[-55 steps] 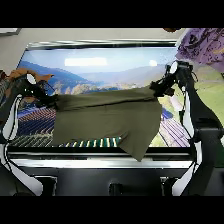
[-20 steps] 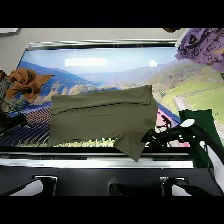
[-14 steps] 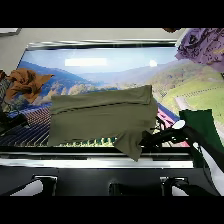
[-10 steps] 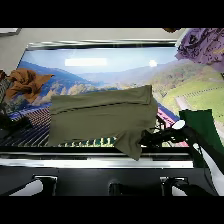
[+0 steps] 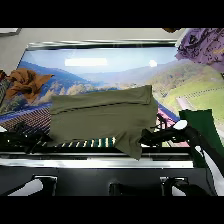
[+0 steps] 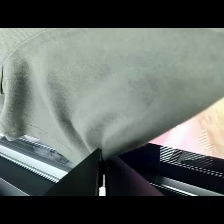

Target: Fold the clothes and pants, and hang the long-sleeved shirts on hangers.

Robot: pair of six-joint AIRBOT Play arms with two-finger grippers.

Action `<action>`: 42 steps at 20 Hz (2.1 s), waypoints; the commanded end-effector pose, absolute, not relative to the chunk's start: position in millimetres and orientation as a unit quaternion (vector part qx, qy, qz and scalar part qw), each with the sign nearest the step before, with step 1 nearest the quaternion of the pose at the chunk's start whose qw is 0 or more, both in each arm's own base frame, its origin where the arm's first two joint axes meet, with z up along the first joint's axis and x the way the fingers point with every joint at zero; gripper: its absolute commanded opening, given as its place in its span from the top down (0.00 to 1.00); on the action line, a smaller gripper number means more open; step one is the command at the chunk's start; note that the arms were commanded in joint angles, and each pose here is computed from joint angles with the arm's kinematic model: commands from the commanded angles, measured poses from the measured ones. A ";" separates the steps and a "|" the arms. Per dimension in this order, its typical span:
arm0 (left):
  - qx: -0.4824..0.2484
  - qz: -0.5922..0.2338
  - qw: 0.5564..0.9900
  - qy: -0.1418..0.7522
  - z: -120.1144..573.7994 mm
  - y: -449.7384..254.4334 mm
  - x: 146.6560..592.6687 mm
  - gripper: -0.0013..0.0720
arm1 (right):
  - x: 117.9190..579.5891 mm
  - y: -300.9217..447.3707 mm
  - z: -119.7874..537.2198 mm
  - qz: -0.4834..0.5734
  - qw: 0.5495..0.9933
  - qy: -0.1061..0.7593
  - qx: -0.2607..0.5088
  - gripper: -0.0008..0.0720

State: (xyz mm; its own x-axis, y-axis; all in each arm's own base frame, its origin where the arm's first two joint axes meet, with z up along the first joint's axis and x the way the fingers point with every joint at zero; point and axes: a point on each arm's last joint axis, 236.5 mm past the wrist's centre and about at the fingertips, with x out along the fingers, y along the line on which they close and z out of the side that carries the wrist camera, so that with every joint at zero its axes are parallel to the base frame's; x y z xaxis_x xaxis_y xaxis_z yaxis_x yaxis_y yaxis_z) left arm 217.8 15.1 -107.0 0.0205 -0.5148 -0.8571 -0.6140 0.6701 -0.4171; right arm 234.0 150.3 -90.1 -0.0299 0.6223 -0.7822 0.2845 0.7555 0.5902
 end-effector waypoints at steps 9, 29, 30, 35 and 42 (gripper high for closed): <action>-0.415 0.028 0.598 0.685 -121.2 10.9 225.4 0.96 | 227.4 153.4 -86.8 0.144 0.606 0.713 0.323 0.95; -0.333 0.057 0.782 0.523 22.8 21.8 267.5 0.96 | 216.5 131.9 34.1 0.162 0.730 0.614 0.254 0.95; -0.328 0.055 0.786 0.521 19.0 21.9 277.4 0.96 | 227.9 129.9 31.2 0.160 0.732 0.614 0.247 0.95; -0.316 0.052 0.794 0.517 -3.7 26.5 337.3 0.96 | 298.0 125.2 11.1 0.159 0.731 0.624 0.225 0.95; -0.286 0.030 0.779 0.557 -41.7 25.8 407.2 0.96 | 389.4 109.6 -13.1 0.139 0.742 0.628 0.188 0.95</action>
State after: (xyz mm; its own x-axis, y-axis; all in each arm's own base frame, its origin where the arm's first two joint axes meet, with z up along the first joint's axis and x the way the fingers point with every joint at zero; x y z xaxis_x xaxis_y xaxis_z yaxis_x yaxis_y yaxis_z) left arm 380.7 25.2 -25.5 0.3994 -0.2742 -0.8748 -0.3835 0.8167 -0.4311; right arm 353.8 116.6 -1.4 0.1635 0.4757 -0.8643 0.0459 0.8714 0.4883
